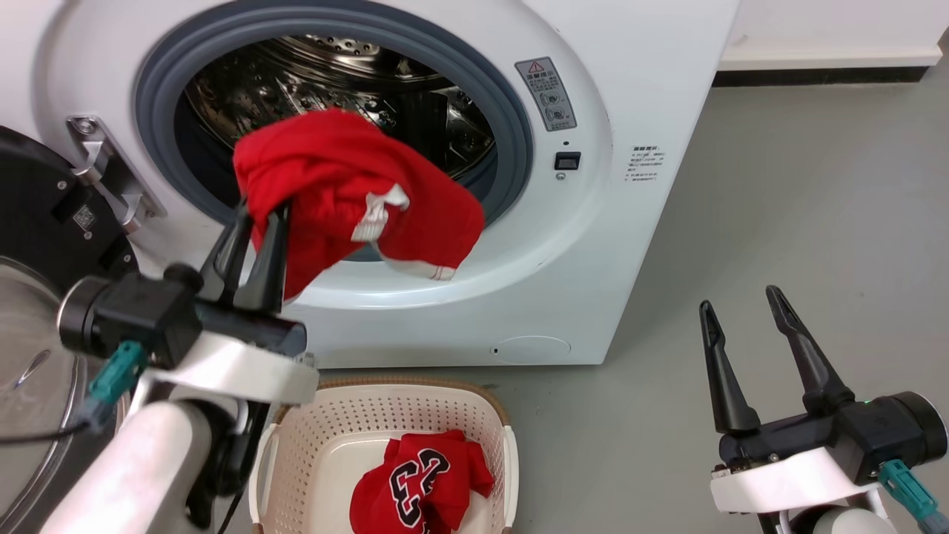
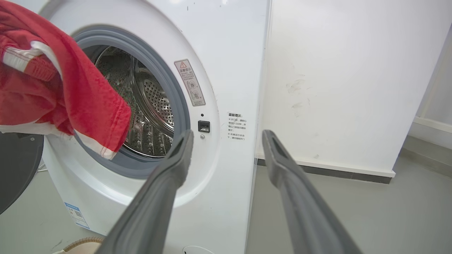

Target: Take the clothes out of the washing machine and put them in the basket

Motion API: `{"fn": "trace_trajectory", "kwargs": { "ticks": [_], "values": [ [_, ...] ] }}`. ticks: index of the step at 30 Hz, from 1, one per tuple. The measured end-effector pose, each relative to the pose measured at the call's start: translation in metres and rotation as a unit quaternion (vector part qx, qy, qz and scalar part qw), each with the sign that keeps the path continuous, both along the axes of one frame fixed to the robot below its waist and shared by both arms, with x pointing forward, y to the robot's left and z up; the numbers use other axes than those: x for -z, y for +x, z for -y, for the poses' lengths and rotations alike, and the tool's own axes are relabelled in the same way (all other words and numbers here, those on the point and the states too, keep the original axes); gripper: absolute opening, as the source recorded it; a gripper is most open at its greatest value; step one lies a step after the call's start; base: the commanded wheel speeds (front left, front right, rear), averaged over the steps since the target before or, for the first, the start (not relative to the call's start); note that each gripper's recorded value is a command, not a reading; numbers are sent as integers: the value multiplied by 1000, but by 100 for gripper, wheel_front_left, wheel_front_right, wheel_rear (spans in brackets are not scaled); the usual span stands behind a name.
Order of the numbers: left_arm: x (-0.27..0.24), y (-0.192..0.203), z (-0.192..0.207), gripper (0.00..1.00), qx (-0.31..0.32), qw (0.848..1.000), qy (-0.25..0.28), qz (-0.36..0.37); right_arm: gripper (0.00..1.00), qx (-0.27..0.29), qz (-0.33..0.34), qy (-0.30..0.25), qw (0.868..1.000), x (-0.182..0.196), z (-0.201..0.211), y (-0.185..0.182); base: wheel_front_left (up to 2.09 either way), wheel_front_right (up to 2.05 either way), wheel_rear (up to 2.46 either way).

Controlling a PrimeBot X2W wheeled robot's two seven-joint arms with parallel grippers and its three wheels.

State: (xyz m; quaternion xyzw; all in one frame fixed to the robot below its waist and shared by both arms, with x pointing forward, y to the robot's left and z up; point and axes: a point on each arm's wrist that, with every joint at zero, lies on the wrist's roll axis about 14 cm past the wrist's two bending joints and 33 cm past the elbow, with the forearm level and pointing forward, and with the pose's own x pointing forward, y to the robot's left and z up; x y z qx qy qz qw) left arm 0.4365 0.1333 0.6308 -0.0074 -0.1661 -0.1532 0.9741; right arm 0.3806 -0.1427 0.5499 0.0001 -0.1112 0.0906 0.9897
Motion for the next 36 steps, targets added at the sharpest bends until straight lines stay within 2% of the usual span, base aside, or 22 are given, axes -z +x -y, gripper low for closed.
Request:
{"fn": "trace_trajectory", "kwargs": {
  "ticks": [4, 9, 18, 27, 36],
  "values": [
    [4, -15, -2, 0, -5, 1000, 3, -6, 100, -5, 2, 0, 1000, -2, -3, -1, 0, 0, 0],
    [29, -28, 0, 0, -4, 999, 6, -48, 100, -8, 1, 1, 1000, -1, -5, 0, 0, 0, 0],
    [122, -40, 8, 0, 14, 983, 24, -182, 100, -9, -10, -1, 1000, 8, -6, 11, 0, 0, 0],
    [237, -39, 4, 0, 9, 943, 25, -330, 100, -5, -23, -11, 1000, 23, -3, 36, 0, 0, 0],
    [344, -26, 1, 0, 7, 889, 63, -454, 100, 7, -43, -21, 999, 51, 6, 73, 0, 0, 0]
  ]
}}
